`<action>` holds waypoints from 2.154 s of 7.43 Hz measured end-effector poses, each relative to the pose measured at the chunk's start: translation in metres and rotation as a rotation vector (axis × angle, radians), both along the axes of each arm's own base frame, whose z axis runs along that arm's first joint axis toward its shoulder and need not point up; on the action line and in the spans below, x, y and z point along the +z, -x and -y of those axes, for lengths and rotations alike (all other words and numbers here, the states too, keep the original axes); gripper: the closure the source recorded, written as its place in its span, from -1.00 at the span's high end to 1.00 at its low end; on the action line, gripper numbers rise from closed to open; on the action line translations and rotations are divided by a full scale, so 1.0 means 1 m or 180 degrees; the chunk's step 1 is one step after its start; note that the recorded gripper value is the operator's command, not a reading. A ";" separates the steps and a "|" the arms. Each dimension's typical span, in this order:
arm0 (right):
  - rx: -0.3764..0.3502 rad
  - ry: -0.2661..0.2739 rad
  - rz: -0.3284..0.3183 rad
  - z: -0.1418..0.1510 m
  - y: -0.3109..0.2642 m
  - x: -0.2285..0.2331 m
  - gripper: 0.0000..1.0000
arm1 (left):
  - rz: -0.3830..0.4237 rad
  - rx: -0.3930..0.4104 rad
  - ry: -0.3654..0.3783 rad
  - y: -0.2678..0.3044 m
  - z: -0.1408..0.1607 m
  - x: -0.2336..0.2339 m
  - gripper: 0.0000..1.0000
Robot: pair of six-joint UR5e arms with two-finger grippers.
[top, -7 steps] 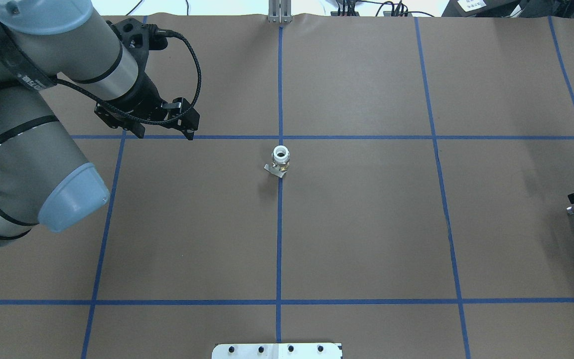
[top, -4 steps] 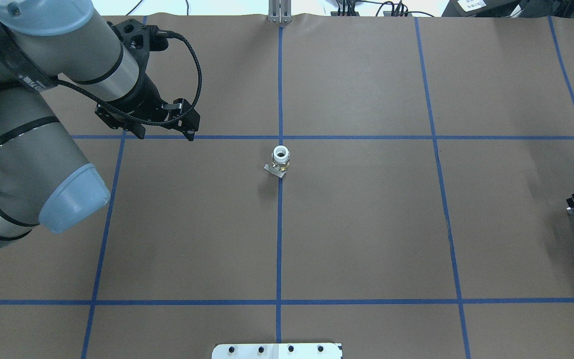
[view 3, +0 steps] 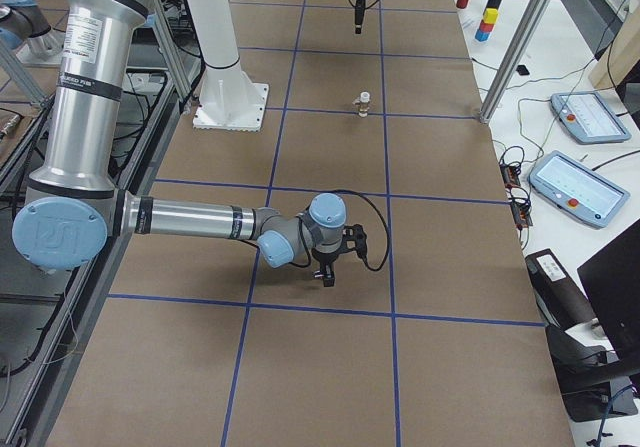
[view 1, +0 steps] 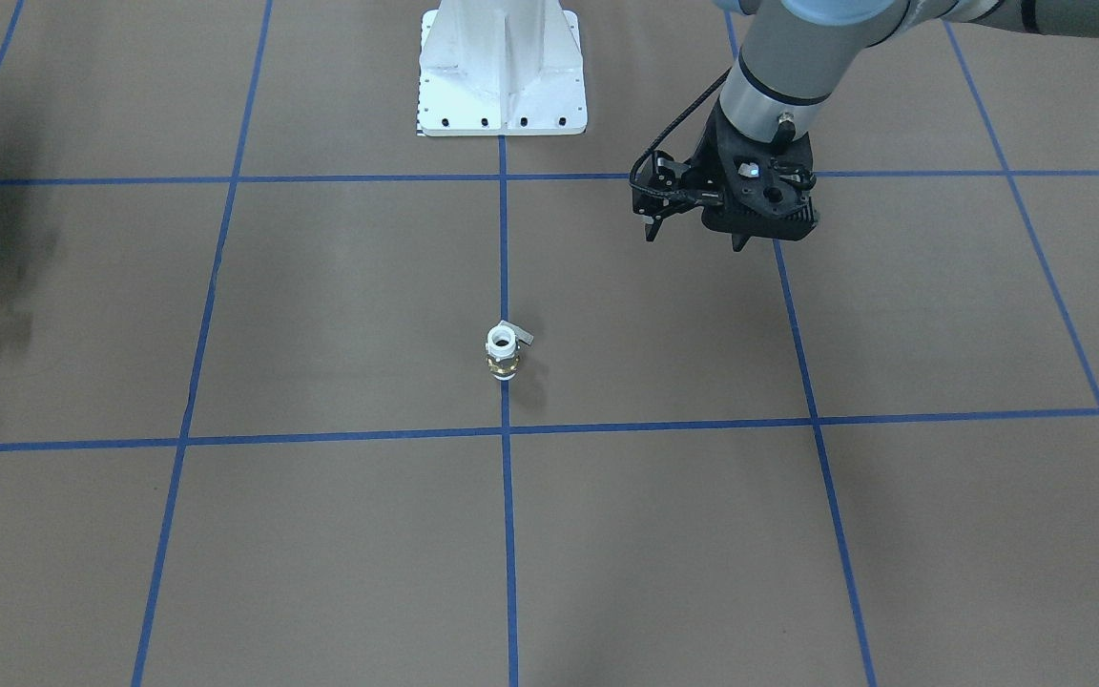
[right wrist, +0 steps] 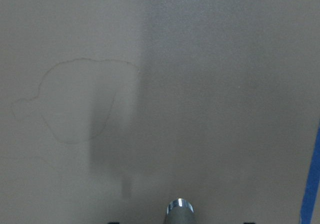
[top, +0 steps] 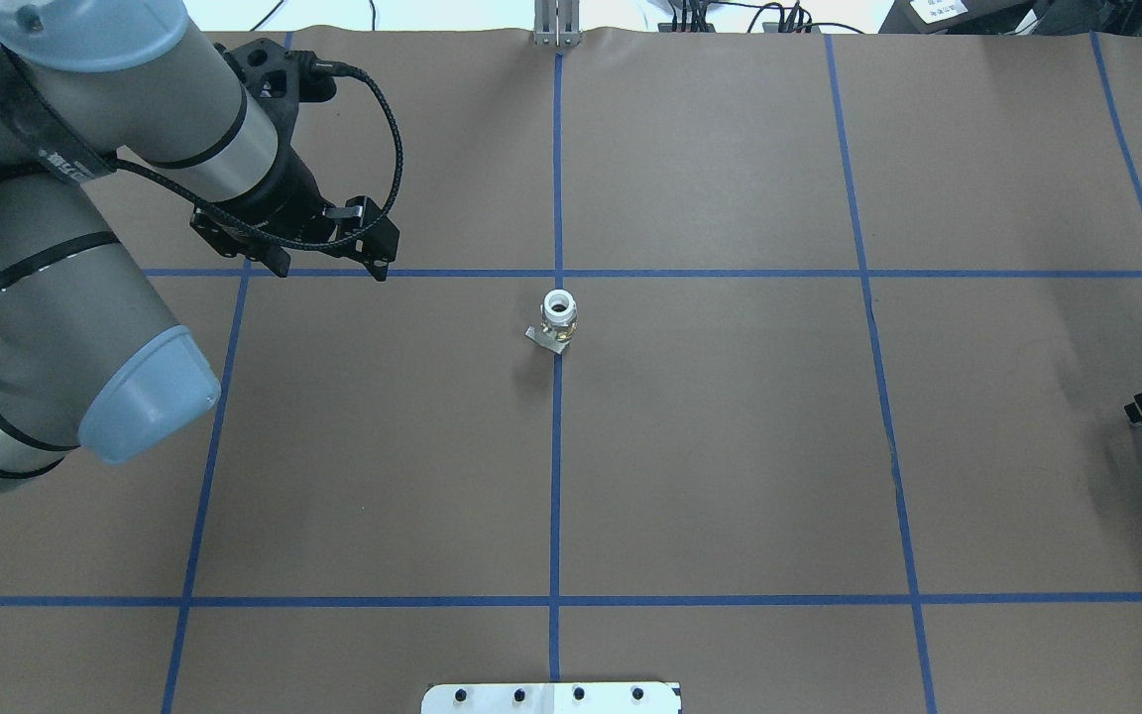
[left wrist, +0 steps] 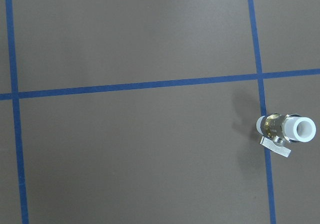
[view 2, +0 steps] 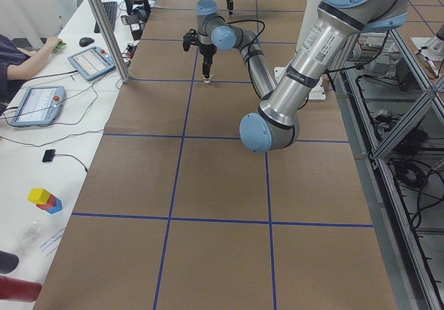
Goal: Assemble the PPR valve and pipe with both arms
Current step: 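Reach the right gripper to the chrome fitting and grasp it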
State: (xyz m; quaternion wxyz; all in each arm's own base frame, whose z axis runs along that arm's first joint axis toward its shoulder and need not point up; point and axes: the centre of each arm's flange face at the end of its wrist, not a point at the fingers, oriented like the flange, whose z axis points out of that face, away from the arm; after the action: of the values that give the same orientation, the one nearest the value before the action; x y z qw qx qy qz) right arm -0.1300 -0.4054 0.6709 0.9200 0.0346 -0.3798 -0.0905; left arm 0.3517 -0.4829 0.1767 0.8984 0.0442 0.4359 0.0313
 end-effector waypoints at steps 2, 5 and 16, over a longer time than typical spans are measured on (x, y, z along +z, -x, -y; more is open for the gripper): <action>-0.0019 0.0010 0.0009 -0.001 0.002 0.000 0.30 | 0.0001 0.0000 0.0001 0.000 0.000 0.000 1.00; -0.0028 0.0023 0.0006 -0.002 0.003 0.002 0.28 | 0.0004 0.0000 0.0005 0.000 0.000 0.001 1.00; -0.0031 0.0041 -0.0019 -0.002 0.003 0.007 -0.79 | 0.0022 0.0011 0.0020 -0.004 0.001 0.004 1.00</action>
State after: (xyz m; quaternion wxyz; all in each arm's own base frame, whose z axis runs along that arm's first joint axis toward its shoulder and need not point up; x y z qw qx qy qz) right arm -0.1333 -0.4031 0.6778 0.9209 0.0266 -0.3778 -0.0927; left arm 0.3556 -0.4843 0.1802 0.8999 0.0404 0.4330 0.0317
